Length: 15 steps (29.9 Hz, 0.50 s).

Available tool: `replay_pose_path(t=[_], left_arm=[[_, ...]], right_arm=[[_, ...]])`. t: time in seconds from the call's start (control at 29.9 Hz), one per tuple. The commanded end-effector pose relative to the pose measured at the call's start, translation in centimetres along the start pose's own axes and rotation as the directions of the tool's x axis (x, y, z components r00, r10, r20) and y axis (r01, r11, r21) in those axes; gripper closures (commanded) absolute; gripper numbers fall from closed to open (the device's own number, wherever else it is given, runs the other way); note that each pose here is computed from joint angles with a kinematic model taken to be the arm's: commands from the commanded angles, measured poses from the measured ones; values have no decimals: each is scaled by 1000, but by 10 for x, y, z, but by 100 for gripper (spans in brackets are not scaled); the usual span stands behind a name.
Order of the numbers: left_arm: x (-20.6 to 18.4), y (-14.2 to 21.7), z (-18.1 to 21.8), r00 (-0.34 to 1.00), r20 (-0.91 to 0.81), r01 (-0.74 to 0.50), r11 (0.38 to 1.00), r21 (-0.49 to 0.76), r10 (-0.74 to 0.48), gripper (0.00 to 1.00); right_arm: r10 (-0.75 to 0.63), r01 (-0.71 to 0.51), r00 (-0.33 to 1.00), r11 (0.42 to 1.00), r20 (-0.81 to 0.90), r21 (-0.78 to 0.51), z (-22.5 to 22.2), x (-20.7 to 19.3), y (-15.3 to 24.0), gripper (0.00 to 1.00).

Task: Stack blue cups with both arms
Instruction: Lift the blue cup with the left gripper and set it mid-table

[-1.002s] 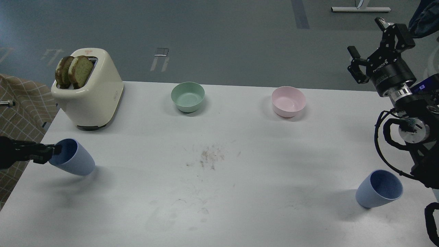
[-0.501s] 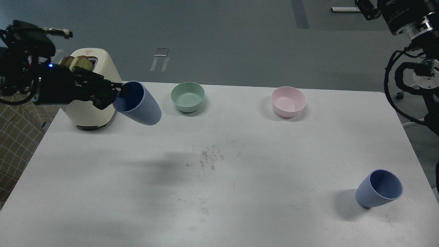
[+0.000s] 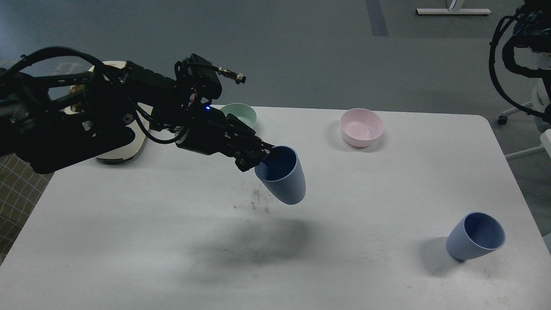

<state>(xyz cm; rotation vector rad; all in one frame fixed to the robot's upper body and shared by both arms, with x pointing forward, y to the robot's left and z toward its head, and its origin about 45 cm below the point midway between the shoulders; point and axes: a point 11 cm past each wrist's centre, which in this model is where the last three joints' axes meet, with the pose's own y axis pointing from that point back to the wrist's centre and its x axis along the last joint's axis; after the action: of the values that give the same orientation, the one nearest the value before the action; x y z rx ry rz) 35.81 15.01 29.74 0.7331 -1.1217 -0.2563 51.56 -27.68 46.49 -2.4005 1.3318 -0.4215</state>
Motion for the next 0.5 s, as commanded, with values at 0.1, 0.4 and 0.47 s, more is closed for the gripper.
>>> replay_pose_path(t=[0.1,0.4,0.47], left_arm=[[12,-38,-3,996,82,45,999,18,-47,100],[0,-63,-19,972,174,139,985,106,-156,100],[-5,-64,-22,967,179,159,980,117,-178,100]], right_arm=[[3,-3,1000,1000,2,-7,4,1,3,0],[8,-8,1000,1000,6,-16,8,2,6,0],[8,-8,1000,1000,6,-17,9,2,6,0]])
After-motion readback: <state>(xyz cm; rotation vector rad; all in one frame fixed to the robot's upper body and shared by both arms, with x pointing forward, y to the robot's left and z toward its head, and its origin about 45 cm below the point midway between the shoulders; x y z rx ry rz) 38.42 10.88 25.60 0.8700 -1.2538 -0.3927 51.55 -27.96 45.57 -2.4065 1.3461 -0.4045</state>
